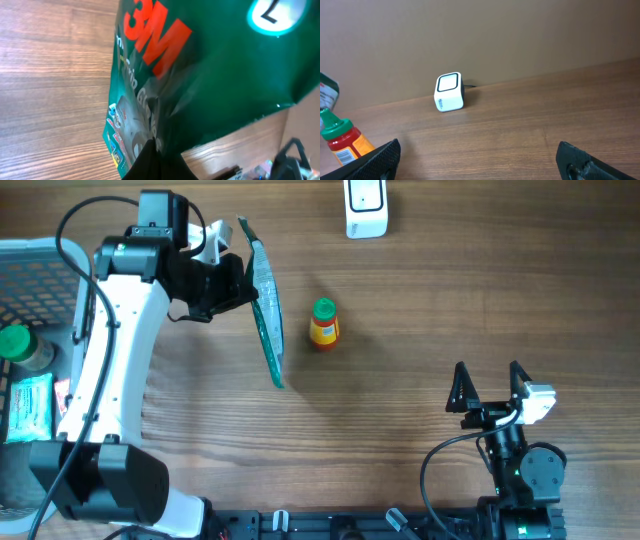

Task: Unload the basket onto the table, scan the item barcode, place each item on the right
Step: 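Lay the 3M gloves pack on the table beside the bottle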

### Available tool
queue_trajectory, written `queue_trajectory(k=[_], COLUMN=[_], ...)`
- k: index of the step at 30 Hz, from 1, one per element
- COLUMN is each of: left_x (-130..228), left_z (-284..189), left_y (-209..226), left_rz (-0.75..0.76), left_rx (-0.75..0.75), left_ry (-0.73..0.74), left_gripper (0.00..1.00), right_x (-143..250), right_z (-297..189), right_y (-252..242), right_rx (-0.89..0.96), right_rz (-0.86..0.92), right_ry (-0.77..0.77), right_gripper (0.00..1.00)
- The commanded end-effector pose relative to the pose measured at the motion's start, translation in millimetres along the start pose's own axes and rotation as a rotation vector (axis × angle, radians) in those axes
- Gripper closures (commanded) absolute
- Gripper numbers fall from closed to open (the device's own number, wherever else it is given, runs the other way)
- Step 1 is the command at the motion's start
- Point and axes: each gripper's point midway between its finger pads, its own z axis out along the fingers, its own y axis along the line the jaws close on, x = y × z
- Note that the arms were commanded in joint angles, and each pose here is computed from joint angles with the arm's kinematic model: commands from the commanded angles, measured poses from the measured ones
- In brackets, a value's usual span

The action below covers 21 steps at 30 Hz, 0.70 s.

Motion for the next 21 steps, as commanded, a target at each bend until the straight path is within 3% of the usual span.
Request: queue_trajectory(k=[1, 3, 4, 7, 15, 17, 19, 20, 21], left_x=[4, 15, 23, 35, 39, 37, 33, 32, 31], left_z=[23, 39, 44, 51, 84, 87, 88, 88, 88], left_y=[19, 41, 66, 94, 31, 24, 20, 19, 19], left_rz=[-0.15, -0.225, -0.264, -0.245, -0.036, -0.054, -0.046, -0.045, -0.046], left_rx=[-0.037, -0.102, -0.22, -0.382, -0.319, -0.304, -0.294, -0.29, -0.291], left_ry=[0.008, 0.026, 0.021, 0.016, -0.012, -0.034, -0.05, -0.055, -0.059], left_gripper=[0.96, 0.96, 0.96, 0.96, 0.95, 0.8, 0.74, 0.59, 0.58], right_x=[-1, -1, -1, -1, -1, -1, -1, -1, -1], right_z=[0, 0, 0, 0, 0, 0, 0, 0, 0], right_y=[2, 2, 2, 2, 2, 2, 2, 2, 2], right_rx=[-0.012, -0.012, -0.012, -0.012, -0.012, -0.012, -0.012, -0.012, -0.012], right_rz=[-0.019, -0.019, -0.019, -0.019, -0.019, -0.019, -0.019, -0.018, -0.018], right_ry=[-0.005, -0.005, -0.005, -0.005, -0.005, -0.005, -0.005, -0.005, -0.005], right_gripper=[0.0, 0.0, 0.0, 0.0, 0.0, 0.0, 0.0, 0.0, 0.0])
